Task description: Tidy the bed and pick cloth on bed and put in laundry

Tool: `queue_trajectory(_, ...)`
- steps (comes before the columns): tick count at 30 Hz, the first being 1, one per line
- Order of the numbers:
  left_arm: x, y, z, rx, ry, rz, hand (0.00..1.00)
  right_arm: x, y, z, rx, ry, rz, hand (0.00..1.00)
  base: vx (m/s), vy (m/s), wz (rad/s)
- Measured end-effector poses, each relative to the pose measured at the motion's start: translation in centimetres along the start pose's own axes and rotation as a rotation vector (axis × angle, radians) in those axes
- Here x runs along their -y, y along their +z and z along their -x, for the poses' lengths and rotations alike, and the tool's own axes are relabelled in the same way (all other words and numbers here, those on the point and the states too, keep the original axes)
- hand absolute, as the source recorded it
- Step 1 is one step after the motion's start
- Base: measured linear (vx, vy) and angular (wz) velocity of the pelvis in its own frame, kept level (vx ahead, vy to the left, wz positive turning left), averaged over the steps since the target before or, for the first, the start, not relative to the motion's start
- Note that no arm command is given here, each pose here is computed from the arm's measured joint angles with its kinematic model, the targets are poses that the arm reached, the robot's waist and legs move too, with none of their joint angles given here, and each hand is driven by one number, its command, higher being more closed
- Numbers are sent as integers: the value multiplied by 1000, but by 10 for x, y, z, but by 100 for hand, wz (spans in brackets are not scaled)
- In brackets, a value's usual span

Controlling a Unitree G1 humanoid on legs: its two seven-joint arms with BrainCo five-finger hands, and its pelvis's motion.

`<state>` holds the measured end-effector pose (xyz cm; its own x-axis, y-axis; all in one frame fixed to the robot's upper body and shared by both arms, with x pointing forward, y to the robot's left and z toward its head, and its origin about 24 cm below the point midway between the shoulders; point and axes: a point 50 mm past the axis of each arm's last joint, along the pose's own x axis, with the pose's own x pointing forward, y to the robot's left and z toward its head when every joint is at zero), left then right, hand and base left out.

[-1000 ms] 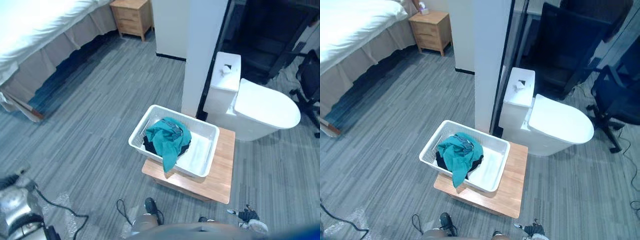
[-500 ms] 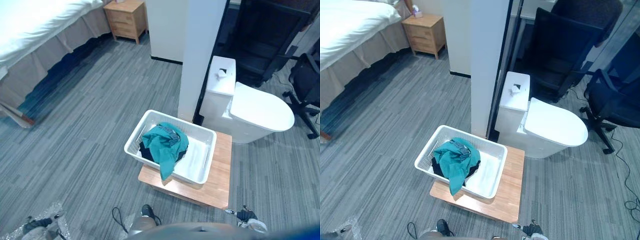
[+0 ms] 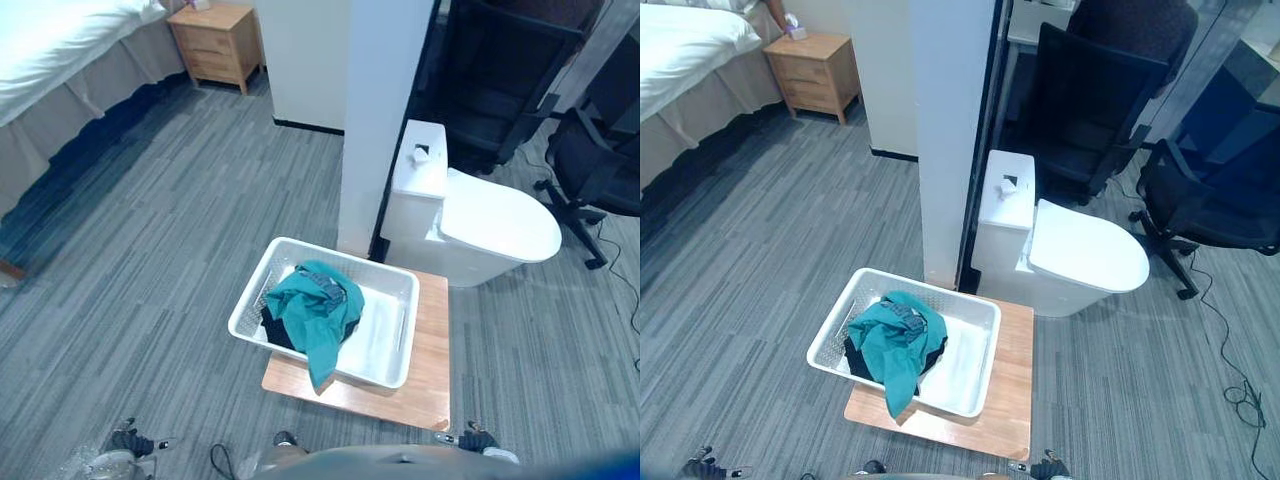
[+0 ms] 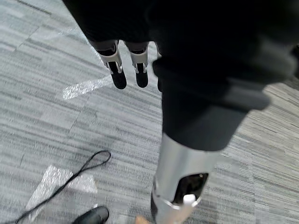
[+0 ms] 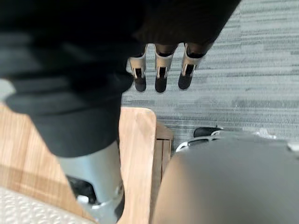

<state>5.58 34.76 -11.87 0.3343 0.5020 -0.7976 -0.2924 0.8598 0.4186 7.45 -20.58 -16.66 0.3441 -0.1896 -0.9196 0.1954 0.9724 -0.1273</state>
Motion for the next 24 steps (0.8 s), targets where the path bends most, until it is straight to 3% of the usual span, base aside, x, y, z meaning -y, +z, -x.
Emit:
queue_trajectory(6, 49, -28, 8, -83, -109, 53, 0, 3, 0, 0, -1, -9, -27, 0, 35, -23, -9)
queue_trajectory(24, 78, -32, 13, -92, -195, -78, 0, 11, 11, -2, 23, -17, 23, 0, -102, -49, -4)
